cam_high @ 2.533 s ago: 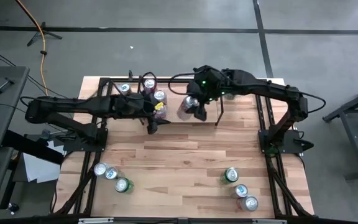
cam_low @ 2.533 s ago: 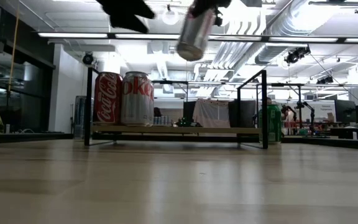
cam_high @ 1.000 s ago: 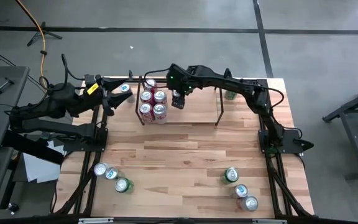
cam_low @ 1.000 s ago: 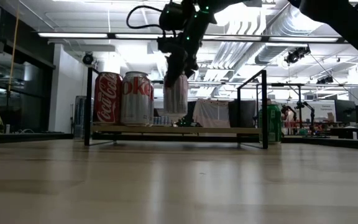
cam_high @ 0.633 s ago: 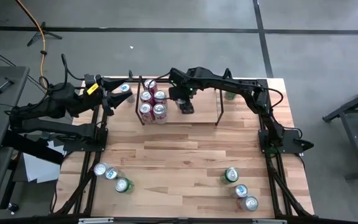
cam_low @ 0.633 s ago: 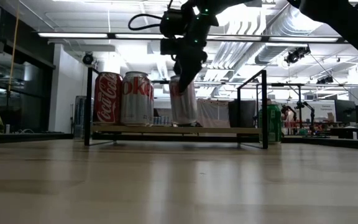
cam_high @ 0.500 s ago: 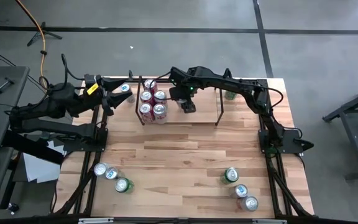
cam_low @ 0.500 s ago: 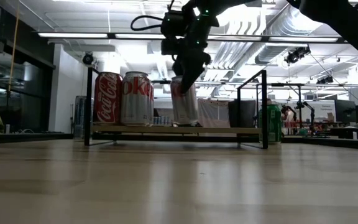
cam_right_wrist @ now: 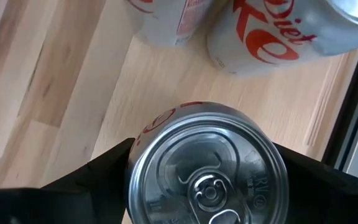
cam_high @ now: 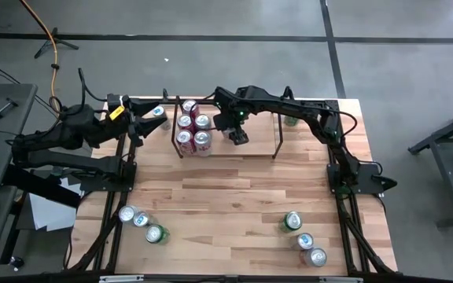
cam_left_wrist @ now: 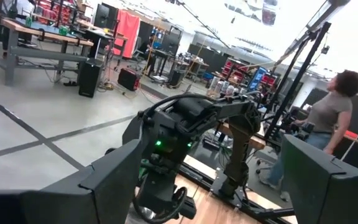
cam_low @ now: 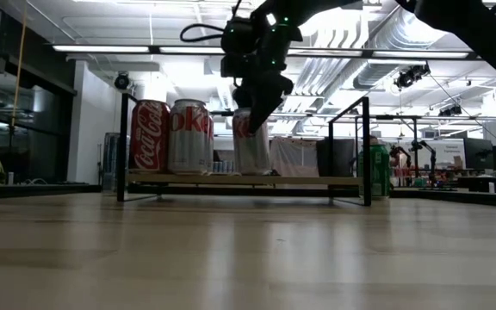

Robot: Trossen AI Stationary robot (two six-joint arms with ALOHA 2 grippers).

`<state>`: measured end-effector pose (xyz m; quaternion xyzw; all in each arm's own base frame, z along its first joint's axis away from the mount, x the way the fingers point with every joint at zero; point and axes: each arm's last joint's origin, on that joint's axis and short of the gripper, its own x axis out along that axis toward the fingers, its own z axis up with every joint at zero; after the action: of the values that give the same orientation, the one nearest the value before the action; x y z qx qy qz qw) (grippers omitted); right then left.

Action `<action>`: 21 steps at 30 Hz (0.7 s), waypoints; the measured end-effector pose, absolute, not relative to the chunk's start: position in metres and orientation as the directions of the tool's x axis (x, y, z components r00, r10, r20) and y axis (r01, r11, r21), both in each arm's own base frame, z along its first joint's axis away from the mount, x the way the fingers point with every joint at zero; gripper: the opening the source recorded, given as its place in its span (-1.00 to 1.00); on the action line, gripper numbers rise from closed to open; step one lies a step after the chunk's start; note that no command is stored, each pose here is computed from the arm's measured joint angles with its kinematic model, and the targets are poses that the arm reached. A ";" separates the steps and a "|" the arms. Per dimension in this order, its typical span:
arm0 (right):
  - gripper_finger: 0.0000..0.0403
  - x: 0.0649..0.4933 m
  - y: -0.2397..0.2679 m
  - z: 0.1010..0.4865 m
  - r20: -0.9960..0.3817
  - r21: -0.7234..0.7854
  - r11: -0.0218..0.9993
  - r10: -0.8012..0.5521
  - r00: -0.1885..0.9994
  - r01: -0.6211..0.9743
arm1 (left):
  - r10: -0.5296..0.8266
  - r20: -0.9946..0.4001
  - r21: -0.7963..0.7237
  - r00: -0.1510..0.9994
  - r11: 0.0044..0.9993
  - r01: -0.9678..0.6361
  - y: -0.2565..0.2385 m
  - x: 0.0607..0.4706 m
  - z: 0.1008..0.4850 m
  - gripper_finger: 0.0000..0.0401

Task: Place canned beverage on shelf
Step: Put the silver soda can on the shelf aligned with the other silver soda cans

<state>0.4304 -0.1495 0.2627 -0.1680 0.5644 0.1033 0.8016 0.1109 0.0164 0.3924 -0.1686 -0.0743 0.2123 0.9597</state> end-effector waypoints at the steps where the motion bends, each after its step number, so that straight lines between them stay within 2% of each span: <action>1: 0.51 0.431 -0.149 0.263 -0.939 -0.156 0.922 -0.028 0.342 -0.354 | 0.433 0.071 -0.360 0.899 0.851 -0.381 0.016 0.111 0.392 0.48; 9: 0.51 0.434 -0.150 0.263 -0.931 -0.150 0.952 -0.044 0.362 -0.268 | 0.432 0.071 -0.360 0.899 0.852 -0.381 0.016 0.111 0.392 0.48; 21: 0.51 0.436 -0.151 0.263 -0.923 -0.170 0.950 -0.060 0.379 -0.263 | 0.432 0.071 -0.360 0.899 0.852 -0.381 0.016 0.111 0.392 0.48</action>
<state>0.4362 -0.1515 0.2628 -0.1459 0.5538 0.0619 0.8174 0.1109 0.0164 0.3924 -0.1711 -0.0747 0.2121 0.9593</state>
